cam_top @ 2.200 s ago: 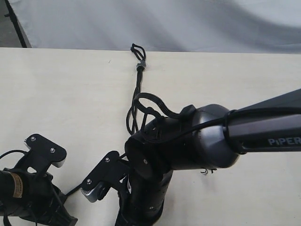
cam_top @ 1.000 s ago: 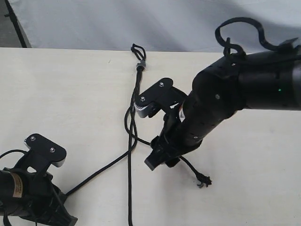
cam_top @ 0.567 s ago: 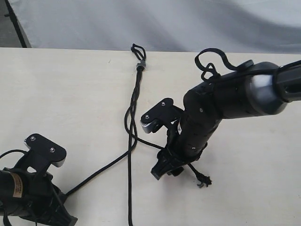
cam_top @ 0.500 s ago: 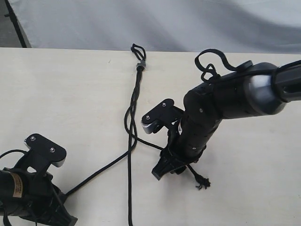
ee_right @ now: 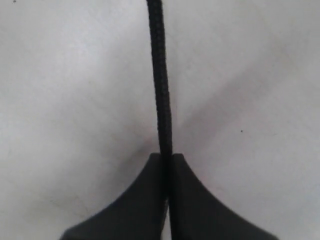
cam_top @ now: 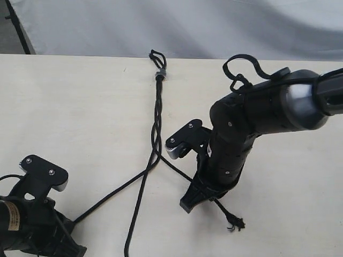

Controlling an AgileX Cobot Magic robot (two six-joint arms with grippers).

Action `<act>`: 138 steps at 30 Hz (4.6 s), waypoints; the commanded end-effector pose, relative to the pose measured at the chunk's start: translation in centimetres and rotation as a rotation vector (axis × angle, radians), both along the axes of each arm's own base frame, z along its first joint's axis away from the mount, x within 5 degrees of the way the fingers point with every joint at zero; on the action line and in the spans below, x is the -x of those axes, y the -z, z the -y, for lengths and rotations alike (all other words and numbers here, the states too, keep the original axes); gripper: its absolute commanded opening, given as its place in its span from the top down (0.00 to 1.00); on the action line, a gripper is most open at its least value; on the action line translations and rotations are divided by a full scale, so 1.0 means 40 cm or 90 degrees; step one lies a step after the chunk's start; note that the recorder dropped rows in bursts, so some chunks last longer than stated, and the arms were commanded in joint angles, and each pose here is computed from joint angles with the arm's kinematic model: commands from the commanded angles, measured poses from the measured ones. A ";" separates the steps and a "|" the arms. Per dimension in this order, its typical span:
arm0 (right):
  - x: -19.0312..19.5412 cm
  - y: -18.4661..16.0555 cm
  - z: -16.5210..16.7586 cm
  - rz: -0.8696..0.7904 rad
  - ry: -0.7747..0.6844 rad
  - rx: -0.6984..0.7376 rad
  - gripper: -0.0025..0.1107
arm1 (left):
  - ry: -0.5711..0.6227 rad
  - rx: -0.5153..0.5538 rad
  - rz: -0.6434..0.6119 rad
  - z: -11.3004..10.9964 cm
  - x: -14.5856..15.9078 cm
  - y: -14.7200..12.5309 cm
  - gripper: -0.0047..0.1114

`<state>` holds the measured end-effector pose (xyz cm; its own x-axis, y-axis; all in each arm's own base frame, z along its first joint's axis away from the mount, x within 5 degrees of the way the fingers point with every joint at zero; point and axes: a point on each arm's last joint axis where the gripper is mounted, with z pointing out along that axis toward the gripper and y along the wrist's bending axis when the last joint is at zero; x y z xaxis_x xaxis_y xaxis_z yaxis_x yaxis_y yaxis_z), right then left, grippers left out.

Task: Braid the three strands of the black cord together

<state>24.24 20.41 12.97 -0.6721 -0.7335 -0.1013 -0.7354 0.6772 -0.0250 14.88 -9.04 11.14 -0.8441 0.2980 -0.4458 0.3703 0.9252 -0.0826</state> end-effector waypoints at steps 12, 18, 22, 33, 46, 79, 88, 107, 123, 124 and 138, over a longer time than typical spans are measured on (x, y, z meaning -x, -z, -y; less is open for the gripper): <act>0.009 -0.176 0.031 0.124 -0.016 -0.071 0.98 | 0.001 -0.028 -0.053 -0.012 0.026 0.018 0.96; 0.003 -0.207 0.031 0.163 -0.012 -0.090 0.98 | 0.001 -0.027 -0.051 -0.012 0.026 0.018 0.96; -0.026 -0.255 0.015 0.212 -0.026 -0.099 0.98 | 0.001 -0.027 -0.051 -0.012 0.026 0.018 0.96; -0.088 -0.357 0.006 0.349 -0.025 -0.082 0.98 | 0.001 -0.025 -0.049 -0.011 0.025 0.017 0.96; -0.008 -0.176 0.065 0.228 0.002 -0.023 0.98 | 0.001 -0.023 -0.044 -0.010 0.023 0.016 0.96; 0.092 -0.149 -0.028 0.135 -0.006 -0.155 0.49 | 0.000 -0.018 -0.035 -0.009 0.020 0.015 0.96; 0.258 -0.079 -0.209 0.109 -0.141 -0.237 0.58 | 0.000 -0.018 -0.035 -0.009 0.020 0.015 0.96; 0.322 0.023 -0.292 0.108 -0.151 -0.291 0.39 | 0.000 -0.018 -0.034 -0.009 0.020 0.015 0.96; 0.248 -0.052 -0.160 0.113 -0.241 -0.069 0.98 | 0.000 -0.018 -0.035 -0.009 0.020 0.015 0.96; 0.232 -0.053 -0.154 0.127 -0.243 -0.068 0.98 | 0.000 -0.018 -0.035 -0.009 0.020 0.015 0.96; -0.068 -0.073 0.068 0.266 -0.062 -0.066 0.98 | 0.000 -0.019 -0.036 -0.009 0.021 0.015 0.96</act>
<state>25.50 19.14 15.43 -0.4750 -0.7905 -0.3866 -0.7690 0.5864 -0.2544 14.95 -9.07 11.17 -0.8369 0.2937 -0.4620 0.3711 0.9247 -0.0844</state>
